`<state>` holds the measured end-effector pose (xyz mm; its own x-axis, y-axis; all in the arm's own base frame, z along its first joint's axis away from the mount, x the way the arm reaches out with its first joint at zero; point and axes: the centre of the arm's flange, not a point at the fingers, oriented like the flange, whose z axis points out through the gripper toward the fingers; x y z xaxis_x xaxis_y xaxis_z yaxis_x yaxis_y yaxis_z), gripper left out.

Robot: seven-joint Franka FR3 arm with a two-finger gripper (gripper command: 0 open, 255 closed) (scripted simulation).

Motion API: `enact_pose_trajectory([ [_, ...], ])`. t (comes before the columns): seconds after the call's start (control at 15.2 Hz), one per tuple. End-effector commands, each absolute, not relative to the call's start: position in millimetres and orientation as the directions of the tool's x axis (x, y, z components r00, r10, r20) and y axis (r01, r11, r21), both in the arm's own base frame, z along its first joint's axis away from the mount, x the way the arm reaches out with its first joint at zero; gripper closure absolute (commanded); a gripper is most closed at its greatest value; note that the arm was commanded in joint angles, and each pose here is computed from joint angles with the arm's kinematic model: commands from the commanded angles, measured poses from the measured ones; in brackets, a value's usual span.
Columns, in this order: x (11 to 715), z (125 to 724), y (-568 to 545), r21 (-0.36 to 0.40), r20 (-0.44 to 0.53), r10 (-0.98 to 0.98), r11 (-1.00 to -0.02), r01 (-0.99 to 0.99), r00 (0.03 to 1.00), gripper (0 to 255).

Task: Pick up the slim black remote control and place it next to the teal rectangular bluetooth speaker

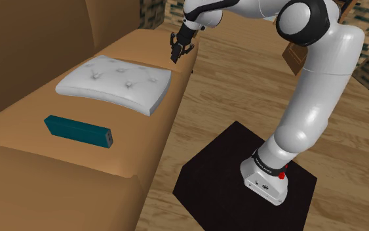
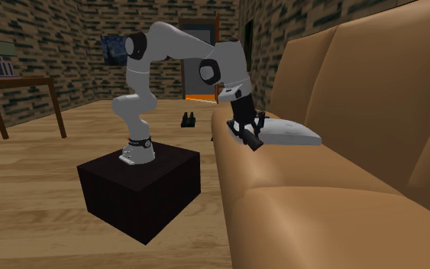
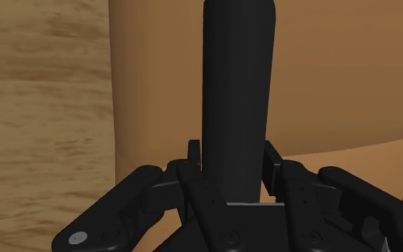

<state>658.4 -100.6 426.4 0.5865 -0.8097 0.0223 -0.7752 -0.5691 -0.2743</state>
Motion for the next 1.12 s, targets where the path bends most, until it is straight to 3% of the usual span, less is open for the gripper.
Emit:
enact_pose_trajectory([
  [0.0,658.2,437.7,-100.8,-0.274,0.022,-0.81,-0.569,-0.775,0.586,255],
  [0.33,658.2,462.7,-100.8,-0.274,0.022,-0.81,-0.569,-0.775,0.586,255],
  [1.06,590.0,462.9,27.4,-0.274,0.022,-0.81,-0.569,-0.775,0.586,255],
])
